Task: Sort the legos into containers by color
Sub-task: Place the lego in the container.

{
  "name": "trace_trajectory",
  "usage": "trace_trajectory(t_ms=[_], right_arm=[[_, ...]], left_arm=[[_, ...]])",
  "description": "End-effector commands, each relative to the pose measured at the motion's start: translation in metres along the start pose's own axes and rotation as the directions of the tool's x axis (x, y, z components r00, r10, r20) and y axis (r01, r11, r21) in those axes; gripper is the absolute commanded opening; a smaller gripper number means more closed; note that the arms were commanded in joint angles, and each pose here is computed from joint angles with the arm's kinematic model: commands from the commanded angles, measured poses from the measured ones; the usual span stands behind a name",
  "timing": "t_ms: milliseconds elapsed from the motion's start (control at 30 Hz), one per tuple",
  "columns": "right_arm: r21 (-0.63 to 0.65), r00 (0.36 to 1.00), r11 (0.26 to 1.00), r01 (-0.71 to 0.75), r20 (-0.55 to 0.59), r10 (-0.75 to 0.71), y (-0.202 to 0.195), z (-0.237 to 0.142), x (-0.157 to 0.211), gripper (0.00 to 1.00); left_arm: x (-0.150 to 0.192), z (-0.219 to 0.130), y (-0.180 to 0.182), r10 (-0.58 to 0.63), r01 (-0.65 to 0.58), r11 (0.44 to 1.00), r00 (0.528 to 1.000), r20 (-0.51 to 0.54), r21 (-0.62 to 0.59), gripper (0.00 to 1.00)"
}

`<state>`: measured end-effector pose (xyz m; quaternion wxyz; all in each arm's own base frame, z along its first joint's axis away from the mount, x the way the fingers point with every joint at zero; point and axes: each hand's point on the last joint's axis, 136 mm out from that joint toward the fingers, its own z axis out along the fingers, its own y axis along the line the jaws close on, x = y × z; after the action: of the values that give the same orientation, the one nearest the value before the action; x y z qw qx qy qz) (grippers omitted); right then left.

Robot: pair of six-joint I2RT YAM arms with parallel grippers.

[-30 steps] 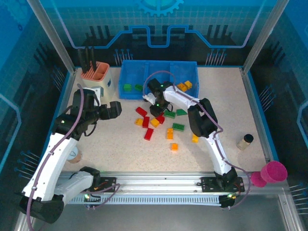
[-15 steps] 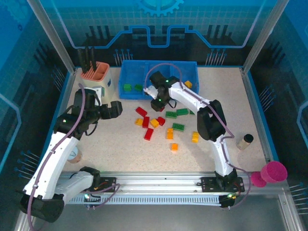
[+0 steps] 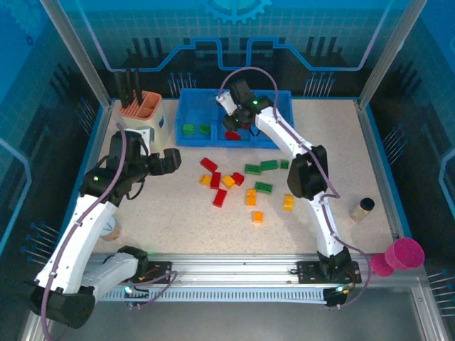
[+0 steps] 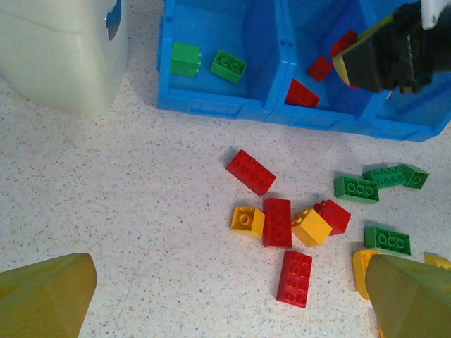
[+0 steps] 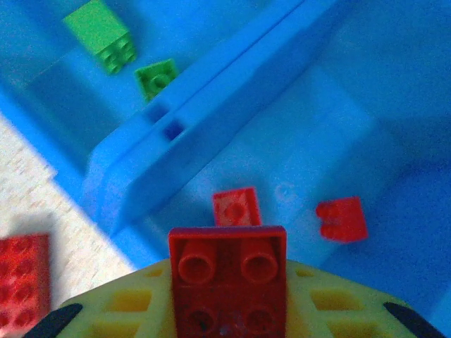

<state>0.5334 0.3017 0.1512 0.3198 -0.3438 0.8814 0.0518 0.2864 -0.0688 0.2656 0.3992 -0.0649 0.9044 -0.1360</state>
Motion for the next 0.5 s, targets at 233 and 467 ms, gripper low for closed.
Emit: trace_trajectory(t_ms=[233,467], right_arm=[[0.013,1.0,1.0,-0.001,0.006,0.001,-0.018,0.04,-0.001,0.43],[-0.007,1.0,1.0,0.01,0.0,-0.01,-0.013,0.038,0.002,0.51]], left_arm=[[0.0,0.002,0.0,-0.014,0.014,1.0,1.0,0.005,0.016,0.99],[-0.001,0.008,-0.003,-0.017,0.017,0.999,1.0,-0.007,0.027,0.99]])
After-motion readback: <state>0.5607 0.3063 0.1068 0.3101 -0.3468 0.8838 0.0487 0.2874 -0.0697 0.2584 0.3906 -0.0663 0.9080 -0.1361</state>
